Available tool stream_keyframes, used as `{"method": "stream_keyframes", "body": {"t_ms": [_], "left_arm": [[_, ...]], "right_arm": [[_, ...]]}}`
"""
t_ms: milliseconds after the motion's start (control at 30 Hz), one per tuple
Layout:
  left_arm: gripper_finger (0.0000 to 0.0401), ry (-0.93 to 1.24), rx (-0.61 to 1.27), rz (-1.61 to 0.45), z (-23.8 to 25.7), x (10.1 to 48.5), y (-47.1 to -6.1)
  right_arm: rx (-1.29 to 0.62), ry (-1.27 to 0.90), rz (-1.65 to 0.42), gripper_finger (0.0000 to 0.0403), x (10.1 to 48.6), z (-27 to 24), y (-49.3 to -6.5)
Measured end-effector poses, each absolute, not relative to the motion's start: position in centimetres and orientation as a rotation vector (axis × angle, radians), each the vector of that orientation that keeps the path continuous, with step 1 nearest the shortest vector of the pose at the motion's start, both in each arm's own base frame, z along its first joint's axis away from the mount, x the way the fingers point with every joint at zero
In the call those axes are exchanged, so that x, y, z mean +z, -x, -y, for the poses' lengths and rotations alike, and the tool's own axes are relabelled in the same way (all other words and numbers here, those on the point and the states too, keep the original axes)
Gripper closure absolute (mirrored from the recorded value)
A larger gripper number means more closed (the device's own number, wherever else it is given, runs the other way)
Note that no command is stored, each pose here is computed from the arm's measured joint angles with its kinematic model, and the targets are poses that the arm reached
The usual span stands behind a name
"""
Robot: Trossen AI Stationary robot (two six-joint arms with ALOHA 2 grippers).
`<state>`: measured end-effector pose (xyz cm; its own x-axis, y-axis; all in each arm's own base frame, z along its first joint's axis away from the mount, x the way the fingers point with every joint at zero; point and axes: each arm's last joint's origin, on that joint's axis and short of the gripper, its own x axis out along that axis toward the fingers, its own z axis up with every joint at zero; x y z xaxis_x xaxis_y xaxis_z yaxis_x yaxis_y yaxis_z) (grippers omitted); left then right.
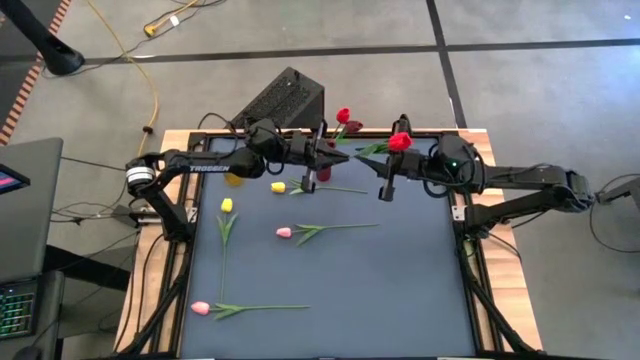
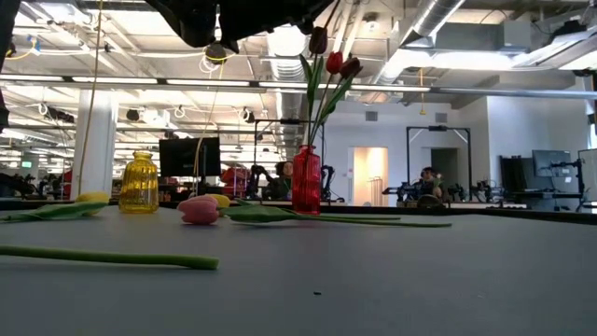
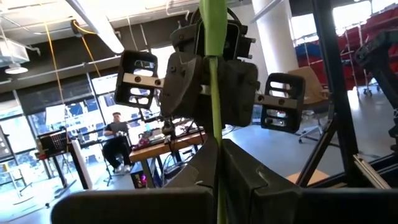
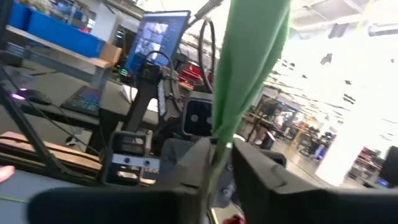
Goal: Sort flowers into vase by color
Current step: Put the red flower into the red flower vase
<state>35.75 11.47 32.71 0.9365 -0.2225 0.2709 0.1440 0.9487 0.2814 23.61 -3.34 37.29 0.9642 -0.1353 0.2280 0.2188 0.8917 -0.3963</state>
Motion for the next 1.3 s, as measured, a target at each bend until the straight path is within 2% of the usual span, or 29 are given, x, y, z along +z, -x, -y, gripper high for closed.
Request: {"method": "stream_keyframes", "body": {"t_ms": [100, 167, 400, 733, 867, 1300], "left_arm": [[0.0401, -0.255, -0.187, 0.305, -11.5, 32.7, -35.7], [0.0401, -0.254, -0.19, 0.306, -11.5, 32.7, -35.7], [0.0386, -0.273, -0.194, 0.264, -11.5, 32.3, -35.9], [0.0254, -0.162, -0.244, 0.092, -11.7, 30.5, -36.1], [0.0222, -0.149, -0.214, 0.035, -11.2, 29.9, -36.3], [0.0219, -0.231, -0.157, 0.035, -10.6, 29.9, -36.6]], "right_arm": [[-0.184, 0.429, 0.192, 0.0368, 37.2, 3.3, -23.6], [-0.184, 0.429, 0.192, 0.0383, 37.2, 3.3, -23.6], [-0.176, 0.393, 0.158, 0.0377, 36.9, 3.4, -23.6], [-0.157, 0.259, -0.029, 0.0377, 35.1, 3.7, -23.7], [-0.152, 0.231, -0.077, 0.0378, 34.5, 3.8, -23.8], [-0.122, 0.233, -0.092, 0.0376, 33.4, 4.0, -25.5]]}}
